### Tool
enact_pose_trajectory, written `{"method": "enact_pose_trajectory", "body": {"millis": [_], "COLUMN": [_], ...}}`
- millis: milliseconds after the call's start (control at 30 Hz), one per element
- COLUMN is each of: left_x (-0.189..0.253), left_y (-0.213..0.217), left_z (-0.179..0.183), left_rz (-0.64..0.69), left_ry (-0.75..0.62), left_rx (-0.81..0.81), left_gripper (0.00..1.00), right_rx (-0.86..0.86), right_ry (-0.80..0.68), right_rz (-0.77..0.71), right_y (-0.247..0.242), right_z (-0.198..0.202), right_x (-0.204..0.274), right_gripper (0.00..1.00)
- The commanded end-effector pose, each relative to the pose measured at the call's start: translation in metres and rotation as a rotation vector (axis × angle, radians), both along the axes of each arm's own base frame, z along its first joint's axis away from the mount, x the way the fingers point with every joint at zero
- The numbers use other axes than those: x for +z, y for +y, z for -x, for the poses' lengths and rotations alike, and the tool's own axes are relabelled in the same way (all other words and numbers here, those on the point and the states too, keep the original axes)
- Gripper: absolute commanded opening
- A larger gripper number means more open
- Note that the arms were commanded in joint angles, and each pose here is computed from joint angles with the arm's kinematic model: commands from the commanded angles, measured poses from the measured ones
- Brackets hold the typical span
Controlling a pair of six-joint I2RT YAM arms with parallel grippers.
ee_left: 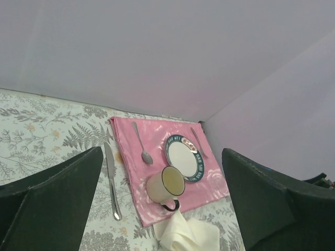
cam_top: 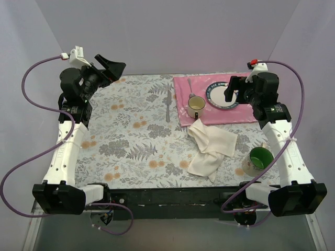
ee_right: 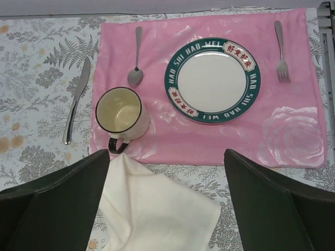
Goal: Fold the napkin, place the utensils inside, and roll it up
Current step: Move the napkin to the centre of the board
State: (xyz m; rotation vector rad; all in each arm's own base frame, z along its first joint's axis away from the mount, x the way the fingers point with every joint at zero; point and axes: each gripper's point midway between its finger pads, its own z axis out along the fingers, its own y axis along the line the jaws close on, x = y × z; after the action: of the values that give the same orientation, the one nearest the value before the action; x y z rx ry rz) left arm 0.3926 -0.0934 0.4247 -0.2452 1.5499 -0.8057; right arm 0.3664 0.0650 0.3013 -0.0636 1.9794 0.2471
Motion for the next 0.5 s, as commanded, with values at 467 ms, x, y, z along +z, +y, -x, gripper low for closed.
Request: {"method": "enact_pose_trajectory", "body": {"millis": [467], "left_x": [-0.195], "left_y": [-0.239], "left_z": [0.103], "left_rz": [-0.296], "left_ry": [0.359], "left_rx": [-0.556], "left_gripper": [0.95], "right_rx": [0.165], "right_ry": [0.392], "right_rz": [-0.135], "right_y": [0.069], "right_z": [0.077], "right_x": [-0.162], "right_gripper": [0.99]}}
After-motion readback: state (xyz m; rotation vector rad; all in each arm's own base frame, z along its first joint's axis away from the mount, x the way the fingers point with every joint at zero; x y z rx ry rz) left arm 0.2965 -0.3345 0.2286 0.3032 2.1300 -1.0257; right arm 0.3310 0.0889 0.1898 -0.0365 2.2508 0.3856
